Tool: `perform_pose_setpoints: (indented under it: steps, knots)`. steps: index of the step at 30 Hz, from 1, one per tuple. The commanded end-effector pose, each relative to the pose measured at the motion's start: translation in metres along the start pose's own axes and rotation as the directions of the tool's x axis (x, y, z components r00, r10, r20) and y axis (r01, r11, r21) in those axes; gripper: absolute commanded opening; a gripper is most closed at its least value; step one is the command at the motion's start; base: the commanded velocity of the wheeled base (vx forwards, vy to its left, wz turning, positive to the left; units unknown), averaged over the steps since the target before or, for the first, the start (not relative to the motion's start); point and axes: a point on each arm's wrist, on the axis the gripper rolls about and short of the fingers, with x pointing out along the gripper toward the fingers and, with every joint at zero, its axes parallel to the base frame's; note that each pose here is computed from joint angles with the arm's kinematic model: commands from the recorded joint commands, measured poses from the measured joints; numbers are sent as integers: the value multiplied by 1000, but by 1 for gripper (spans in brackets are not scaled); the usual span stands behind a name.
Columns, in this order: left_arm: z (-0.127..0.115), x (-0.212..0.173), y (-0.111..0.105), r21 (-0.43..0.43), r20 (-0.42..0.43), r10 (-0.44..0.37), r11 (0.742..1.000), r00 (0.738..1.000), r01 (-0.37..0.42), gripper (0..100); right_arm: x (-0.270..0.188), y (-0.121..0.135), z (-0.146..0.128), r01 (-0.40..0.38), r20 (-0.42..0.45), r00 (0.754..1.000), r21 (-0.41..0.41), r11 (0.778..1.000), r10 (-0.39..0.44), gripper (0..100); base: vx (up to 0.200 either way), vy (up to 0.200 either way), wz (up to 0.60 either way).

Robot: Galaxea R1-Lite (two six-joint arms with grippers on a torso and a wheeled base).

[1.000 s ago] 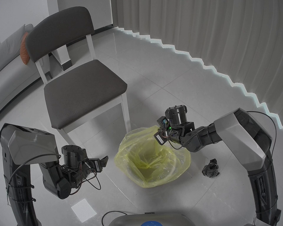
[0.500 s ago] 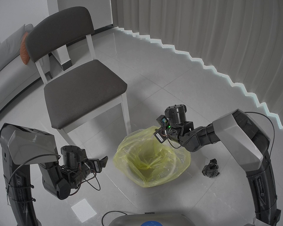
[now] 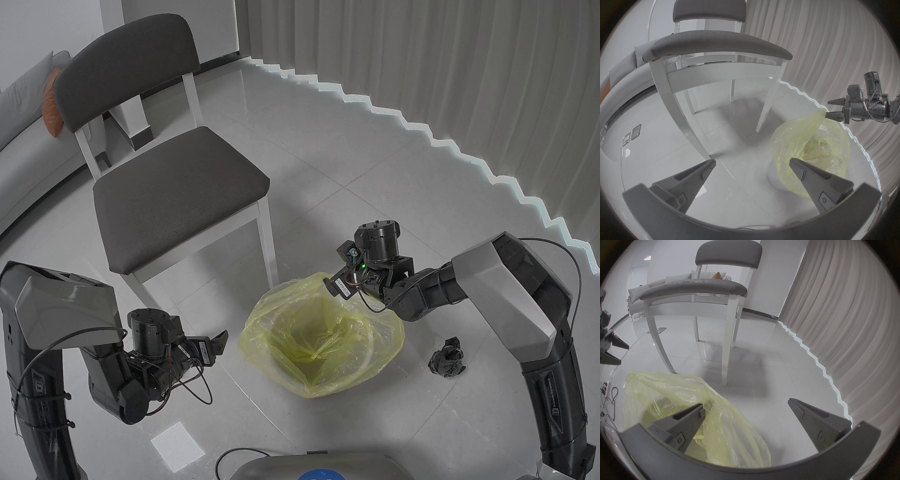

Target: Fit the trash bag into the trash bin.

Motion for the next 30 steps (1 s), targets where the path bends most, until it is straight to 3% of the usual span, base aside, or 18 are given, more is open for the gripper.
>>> perform_pose_setpoints:
  steps: [1, 10, 19, 26, 27, 30]
  knots:
    - [0, -1, 0, -1, 1, 0, 1000, 1000, 0, 100, 8, 4, -14, -8, -32, 999, -5, 1000, 8, 100, 0, 0, 0]
    - [-2, -2, 1, -1, 0, 1, 1000, 1000, -1, 100, 21, 2, -37, -2, -78, 997, 0, 1000, 2, 100, 0, 0, 0]
    - [-2, -2, 0, 0, 1, -2, 1000, 1000, 2, 100, 22, -3, -42, 6, -87, 996, 3, 1000, -6, 100, 0, 0, 0]
    - [-3, -4, 2, -1, -3, 3, 1000, 1000, -3, 100, 20, -5, -35, 16, -62, 998, 7, 1000, -15, 100, 0, 0, 0]
    - [-2, -4, 2, -3, 2, 5, 1000, 1000, -5, 100, 12, -15, -19, 37, -19, 999, 11, 999, -36, 100, 0, 0, 0]
    - [-2, -4, 3, -4, 5, 4, 1000, 1000, -4, 100, 10, -23, -15, 53, -7, 999, 17, 998, -53, 100, 0, 0, 0]
